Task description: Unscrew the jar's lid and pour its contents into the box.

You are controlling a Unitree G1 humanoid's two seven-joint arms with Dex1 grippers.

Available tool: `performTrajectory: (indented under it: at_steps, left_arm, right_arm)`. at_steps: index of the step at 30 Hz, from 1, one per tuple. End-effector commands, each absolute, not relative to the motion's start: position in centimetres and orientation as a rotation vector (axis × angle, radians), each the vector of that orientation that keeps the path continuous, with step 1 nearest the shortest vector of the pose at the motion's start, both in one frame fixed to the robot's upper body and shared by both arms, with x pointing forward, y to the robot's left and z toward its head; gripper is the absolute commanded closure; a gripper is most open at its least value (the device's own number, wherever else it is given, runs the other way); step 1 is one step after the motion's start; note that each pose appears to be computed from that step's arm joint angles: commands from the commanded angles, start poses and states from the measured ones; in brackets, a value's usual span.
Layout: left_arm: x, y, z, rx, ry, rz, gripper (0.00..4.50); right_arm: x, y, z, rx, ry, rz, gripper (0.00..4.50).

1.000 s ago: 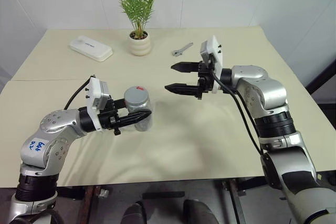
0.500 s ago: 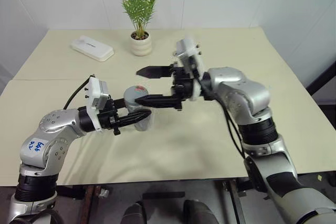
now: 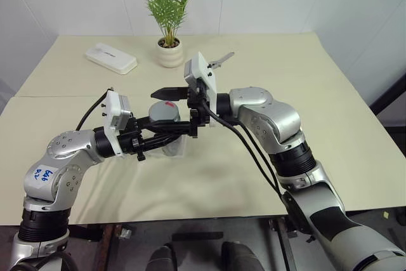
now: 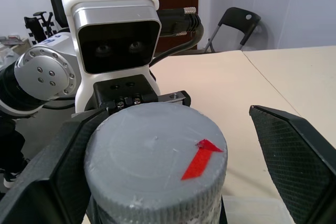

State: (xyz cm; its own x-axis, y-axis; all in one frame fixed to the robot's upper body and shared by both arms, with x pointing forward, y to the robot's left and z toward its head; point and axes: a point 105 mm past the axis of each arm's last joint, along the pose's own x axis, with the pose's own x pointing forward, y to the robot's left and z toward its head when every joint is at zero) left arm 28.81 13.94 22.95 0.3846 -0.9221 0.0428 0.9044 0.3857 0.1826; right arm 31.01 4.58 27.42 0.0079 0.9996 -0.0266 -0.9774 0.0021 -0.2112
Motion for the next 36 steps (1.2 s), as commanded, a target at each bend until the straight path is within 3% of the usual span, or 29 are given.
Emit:
performTrajectory:
  at_steps: [1, 11, 25, 32, 36]
  left_arm:
    - [28.0, 13.6, 23.4, 0.161, -0.178, -1.203, 2.54]
    - [28.0, 13.7, 23.3, 0.157, -0.177, -1.198, 2.54]
    - [27.9, 13.7, 23.4, 0.164, -0.169, -1.204, 2.54]
    - [27.9, 14.0, 23.5, 0.172, -0.163, -1.205, 2.54]
    - [27.9, 14.0, 23.5, 0.175, -0.164, -1.203, 2.54]
  right_arm:
    - [32.2, 2.5, 29.8, -0.188, -0.226, 1.473, 0.01]
    - [33.6, -0.3, 29.7, -0.168, -0.19, 1.425, 0.01]
    - [33.7, -0.9, 28.9, -0.15, -0.167, 1.412, 0.01]
    - [31.4, -1.4, 29.8, -0.102, -0.215, 1.546, 0.01]
    - [31.4, -1.6, 30.1, -0.087, -0.232, 1.551, 0.01]
